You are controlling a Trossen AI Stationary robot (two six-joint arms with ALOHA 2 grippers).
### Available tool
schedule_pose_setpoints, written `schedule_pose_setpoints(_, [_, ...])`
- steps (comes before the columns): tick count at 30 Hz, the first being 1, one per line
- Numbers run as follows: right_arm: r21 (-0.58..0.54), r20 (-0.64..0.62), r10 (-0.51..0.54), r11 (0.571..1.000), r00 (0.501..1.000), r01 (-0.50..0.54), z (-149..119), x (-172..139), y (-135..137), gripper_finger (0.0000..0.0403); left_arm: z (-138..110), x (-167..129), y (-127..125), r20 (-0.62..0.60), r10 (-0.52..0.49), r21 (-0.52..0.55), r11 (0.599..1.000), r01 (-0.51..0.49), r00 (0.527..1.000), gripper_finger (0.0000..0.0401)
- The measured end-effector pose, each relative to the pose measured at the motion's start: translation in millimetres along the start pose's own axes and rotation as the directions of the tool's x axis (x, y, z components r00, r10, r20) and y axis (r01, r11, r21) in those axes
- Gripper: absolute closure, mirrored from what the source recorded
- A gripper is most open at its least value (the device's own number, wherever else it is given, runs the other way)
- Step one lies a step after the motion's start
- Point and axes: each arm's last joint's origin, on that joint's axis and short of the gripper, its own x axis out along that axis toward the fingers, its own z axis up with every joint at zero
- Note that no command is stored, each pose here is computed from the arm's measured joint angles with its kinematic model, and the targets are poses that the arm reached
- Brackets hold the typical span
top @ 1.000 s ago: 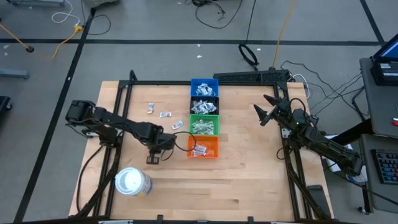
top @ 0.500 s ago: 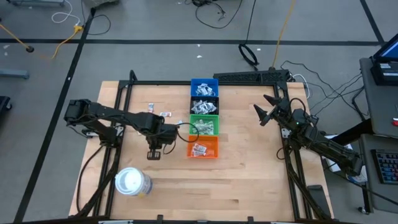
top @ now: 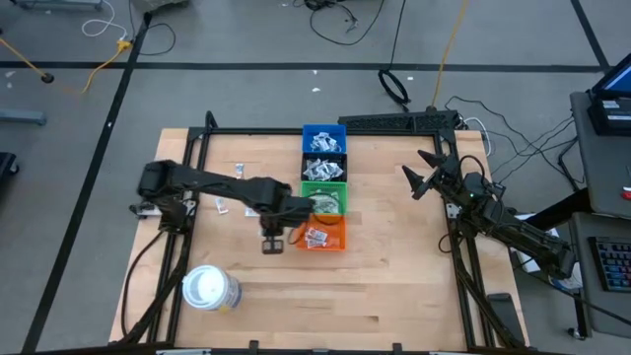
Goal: Pick & Place First Aid Supplies
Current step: Put the orange ointment pack into the orange bin
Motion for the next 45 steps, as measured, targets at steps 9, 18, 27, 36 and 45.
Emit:
schedule_pose_setpoints(9, [0.000, 0.000, 0.000, 1.000, 1.000, 0.000, 0, 0, 0, 0.0009, 69, -7, -7, 0.038, -0.006, 0.002, 1.000, 0.006, 0.999, 0.0401])
schedule_pose_setpoints(18, [0.000, 0.000, 0.000, 1.000, 1.000, 0.000, 0, 0, 0, 0.0009, 105, -7, -2, 0.098, -0.011, -0.005, 1.000, 0.012, 0.995, 0.0401])
schedule_pose_setpoints(27, [0.000, 0.000, 0.000, 1.000, 1.000, 0.000, 0, 0, 0, 0.0009, 125, 28, 5, 0.102, 0.087, -0.011, 0.996, -0.086, 0.991, 0.0401])
schedule_pose_setpoints(36, [0.000, 0.000, 0.000, 1.000, 1.000, 0.000, 0, 0, 0, 0.0009, 139, 59, 7, 0.101, 0.070, 0.001, 0.998, -0.070, 0.992, 0.0399])
schedule_pose_setpoints(45, [0.000, 0.000, 0.000, 1.000, 1.000, 0.000, 0, 0, 0, 0.0009, 140, 59, 5, 0.099, 0.015, 0.014, 1.000, -0.016, 0.995, 0.0313])
